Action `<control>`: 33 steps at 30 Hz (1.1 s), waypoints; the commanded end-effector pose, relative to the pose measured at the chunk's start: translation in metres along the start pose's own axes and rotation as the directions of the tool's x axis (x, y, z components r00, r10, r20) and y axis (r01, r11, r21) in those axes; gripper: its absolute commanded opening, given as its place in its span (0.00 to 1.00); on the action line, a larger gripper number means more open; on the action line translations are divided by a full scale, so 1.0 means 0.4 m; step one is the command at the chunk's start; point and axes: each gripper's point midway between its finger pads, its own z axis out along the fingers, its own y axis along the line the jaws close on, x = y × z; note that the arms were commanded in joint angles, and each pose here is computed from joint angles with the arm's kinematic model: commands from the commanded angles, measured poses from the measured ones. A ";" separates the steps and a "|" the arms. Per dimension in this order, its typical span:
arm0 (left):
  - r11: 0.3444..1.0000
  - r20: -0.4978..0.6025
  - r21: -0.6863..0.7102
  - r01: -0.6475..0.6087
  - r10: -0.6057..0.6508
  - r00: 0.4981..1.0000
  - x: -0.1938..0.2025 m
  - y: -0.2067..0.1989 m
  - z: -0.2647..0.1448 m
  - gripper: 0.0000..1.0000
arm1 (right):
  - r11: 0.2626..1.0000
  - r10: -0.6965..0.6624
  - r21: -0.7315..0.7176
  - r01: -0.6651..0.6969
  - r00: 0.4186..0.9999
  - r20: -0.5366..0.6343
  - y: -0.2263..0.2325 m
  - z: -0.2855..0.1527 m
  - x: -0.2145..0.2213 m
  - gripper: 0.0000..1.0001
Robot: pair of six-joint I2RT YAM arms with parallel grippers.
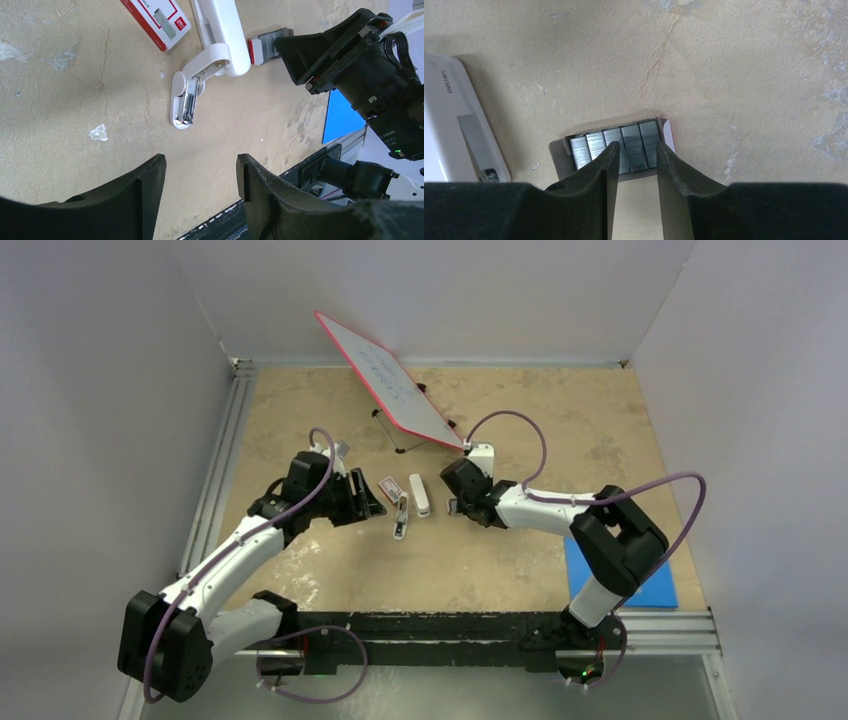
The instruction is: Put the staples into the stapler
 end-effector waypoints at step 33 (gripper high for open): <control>0.999 0.051 0.026 -0.039 0.038 0.998 -0.041 -0.033 -0.015 0.54 | 0.998 0.031 -0.048 -0.033 0.998 -0.047 0.011 0.000 0.008 0.21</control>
